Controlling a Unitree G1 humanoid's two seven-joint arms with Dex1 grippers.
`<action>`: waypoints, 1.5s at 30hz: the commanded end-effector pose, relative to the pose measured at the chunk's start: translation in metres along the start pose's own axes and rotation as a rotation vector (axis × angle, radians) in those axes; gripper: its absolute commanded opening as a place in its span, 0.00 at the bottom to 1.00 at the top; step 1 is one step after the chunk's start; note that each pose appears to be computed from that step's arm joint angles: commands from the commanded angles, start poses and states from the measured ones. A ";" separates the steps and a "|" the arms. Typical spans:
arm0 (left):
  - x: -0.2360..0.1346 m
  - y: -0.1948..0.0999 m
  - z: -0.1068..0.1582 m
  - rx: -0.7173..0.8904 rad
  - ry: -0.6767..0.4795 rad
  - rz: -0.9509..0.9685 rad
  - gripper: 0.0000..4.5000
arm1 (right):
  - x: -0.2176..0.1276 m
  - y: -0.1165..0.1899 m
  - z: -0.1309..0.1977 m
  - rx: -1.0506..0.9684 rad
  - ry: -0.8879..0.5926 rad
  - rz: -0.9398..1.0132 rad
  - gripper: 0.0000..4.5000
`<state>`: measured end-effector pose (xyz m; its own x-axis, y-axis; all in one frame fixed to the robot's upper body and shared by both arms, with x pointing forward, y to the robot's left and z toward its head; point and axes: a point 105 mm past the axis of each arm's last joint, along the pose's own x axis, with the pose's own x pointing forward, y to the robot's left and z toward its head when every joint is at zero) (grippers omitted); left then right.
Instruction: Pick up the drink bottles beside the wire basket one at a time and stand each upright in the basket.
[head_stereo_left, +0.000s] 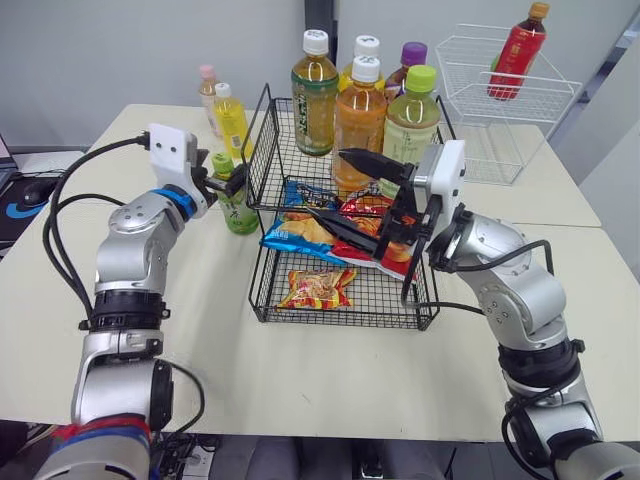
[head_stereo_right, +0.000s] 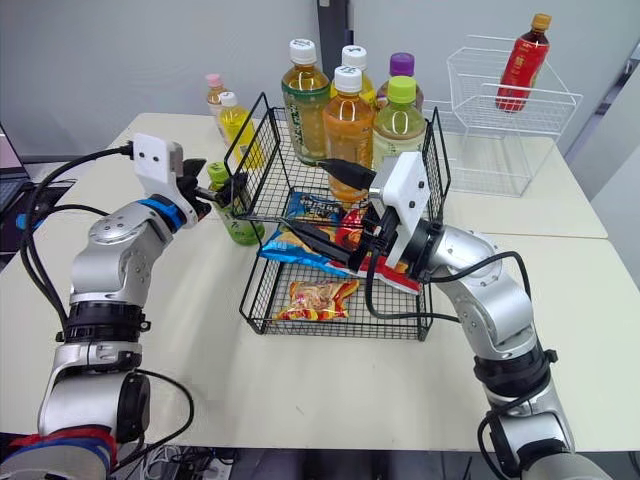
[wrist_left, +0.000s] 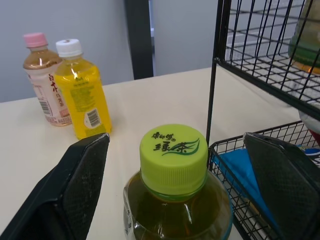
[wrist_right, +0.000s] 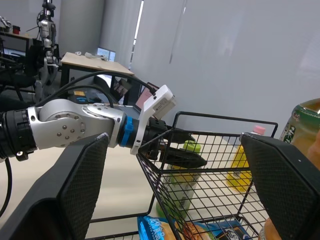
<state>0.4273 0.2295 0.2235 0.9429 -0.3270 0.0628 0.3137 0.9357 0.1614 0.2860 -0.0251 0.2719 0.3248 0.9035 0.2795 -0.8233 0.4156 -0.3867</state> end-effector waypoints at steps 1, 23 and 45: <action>0.006 0.003 0.015 0.064 -0.029 -0.014 0.99 | -0.005 -0.002 0.014 -0.044 -0.032 -0.027 1.00; -0.002 0.022 0.031 0.049 -0.104 -0.018 0.31 | -0.005 -0.002 0.013 -0.042 -0.035 -0.035 1.00; -0.062 -0.050 0.267 0.118 -0.459 -0.517 0.31 | -0.007 -0.015 0.031 -0.164 -0.183 -0.169 1.00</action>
<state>0.3283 0.1746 0.4678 0.5536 -0.7545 0.3524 0.6600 0.6556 0.3669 0.2867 -0.0345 0.2904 0.3632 0.8170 0.4480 -0.7154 0.5525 -0.4277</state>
